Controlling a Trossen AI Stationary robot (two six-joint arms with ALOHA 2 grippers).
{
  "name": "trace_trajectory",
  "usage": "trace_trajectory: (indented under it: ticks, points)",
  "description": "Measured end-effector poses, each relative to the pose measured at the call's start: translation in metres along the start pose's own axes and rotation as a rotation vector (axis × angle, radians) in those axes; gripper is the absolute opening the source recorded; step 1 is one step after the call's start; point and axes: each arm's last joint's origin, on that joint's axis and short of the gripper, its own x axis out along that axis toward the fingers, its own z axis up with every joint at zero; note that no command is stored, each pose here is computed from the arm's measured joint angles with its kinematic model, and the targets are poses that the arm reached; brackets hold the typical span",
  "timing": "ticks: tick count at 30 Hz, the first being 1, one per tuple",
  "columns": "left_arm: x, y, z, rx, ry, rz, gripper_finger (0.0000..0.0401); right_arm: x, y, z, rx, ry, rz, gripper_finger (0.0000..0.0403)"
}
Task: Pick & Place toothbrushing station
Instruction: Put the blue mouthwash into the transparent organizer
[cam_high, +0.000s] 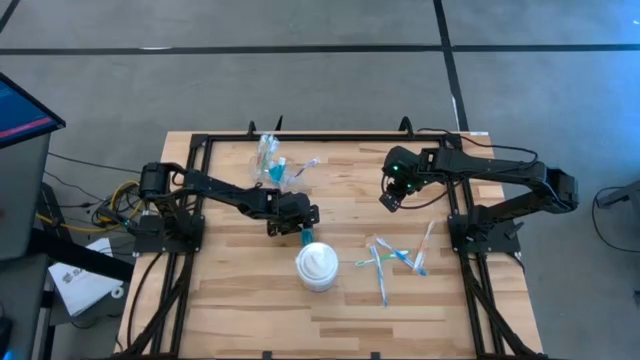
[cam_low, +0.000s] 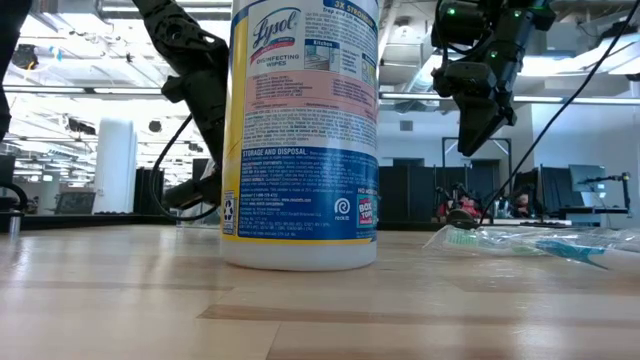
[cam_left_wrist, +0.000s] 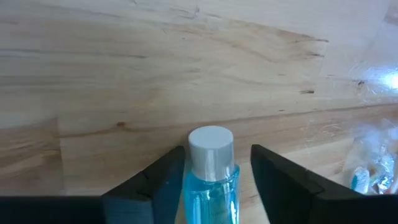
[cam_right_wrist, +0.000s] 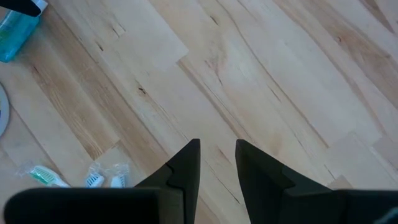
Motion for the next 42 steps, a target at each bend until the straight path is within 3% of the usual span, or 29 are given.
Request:
trace_trajectory:
  ticks: [10,22,30,38,42]
  points:
    - [0.0,0.002,0.001,0.038,-0.023,0.012,0.0079,0.0,0.0,0.0,0.0,0.005,-0.002,0.0095]
    - [-0.006,0.001,0.002,0.086,-0.022,0.01,0.0078,0.0,0.0,0.0,-0.016,0.003,-0.002,0.0095]
    - [-0.059,-0.015,0.002,0.156,-0.18,-0.134,0.0078,0.0,0.003,0.008,-0.021,-0.086,0.027,0.0095]
    - [-0.116,-0.003,0.003,0.196,-0.34,-0.103,0.0078,-0.001,0.005,0.016,-0.044,-0.167,0.051,0.0095]
    - [-0.137,0.005,0.005,0.227,-0.452,-0.08,0.0078,-0.002,0.004,0.018,-0.052,-0.202,-0.001,0.0095]
